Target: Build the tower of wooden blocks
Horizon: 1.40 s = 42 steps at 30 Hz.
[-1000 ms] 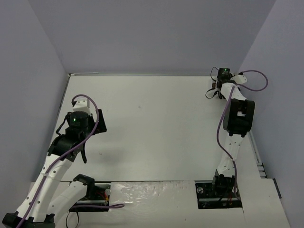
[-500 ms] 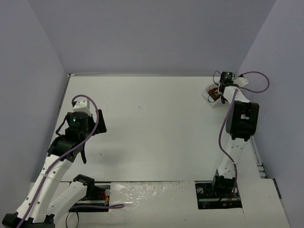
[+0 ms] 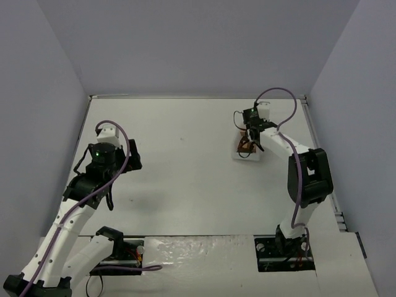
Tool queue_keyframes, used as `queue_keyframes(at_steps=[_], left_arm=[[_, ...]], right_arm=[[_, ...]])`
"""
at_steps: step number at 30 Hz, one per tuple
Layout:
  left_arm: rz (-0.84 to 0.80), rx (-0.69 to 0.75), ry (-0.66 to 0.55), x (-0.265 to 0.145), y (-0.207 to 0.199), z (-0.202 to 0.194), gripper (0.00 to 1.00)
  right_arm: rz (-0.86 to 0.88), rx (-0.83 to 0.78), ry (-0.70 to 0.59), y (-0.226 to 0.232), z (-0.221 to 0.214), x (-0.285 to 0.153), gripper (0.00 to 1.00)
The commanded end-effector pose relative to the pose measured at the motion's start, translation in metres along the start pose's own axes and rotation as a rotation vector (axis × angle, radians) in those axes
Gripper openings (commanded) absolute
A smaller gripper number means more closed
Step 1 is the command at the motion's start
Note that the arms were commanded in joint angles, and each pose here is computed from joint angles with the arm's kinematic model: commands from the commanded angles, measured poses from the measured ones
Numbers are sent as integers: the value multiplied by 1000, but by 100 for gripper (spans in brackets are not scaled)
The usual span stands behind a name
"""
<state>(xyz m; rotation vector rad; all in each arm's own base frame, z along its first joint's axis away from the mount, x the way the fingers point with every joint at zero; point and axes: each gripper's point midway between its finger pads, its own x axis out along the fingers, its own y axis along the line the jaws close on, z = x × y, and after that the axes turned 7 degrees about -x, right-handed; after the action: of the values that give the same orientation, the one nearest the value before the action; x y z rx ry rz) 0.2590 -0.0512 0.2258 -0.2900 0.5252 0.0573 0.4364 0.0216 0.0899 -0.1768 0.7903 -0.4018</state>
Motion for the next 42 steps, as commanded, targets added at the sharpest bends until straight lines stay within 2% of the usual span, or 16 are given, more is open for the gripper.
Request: queue_keyframes(at_steps=[1, 12, 17, 24, 28, 31, 34, 39, 42], left_arm=[[-74, -50, -28, 13, -21, 8, 96], [-59, -124, 3, 35, -17, -24, 94], [-31, -180, 29, 39, -9, -45, 92], [38, -229, 59, 34, 7, -62, 92], [60, -236, 57, 29, 13, -63, 92], [64, -232, 48, 25, 15, -61, 93], [81, -209, 36, 21, 20, -58, 93], [96, -145, -4, 9, 24, -41, 93], [119, -106, -32, 6, 30, -33, 93]], right_arm=[[-95, -235, -161, 3, 24, -52, 0], [-313, -757, -336, 75, -4, -133, 0], [-406, -884, -375, 86, -17, -150, 0], [-451, -989, -459, 122, -36, -176, 0], [-517, -1035, -447, 108, -44, -173, 0], [-504, -1031, -456, 111, -45, -175, 0], [-509, -1036, -467, 117, -45, -179, 0], [-553, -1035, -443, 100, -41, -175, 0], [-536, -1052, -473, 115, -41, -185, 0]])
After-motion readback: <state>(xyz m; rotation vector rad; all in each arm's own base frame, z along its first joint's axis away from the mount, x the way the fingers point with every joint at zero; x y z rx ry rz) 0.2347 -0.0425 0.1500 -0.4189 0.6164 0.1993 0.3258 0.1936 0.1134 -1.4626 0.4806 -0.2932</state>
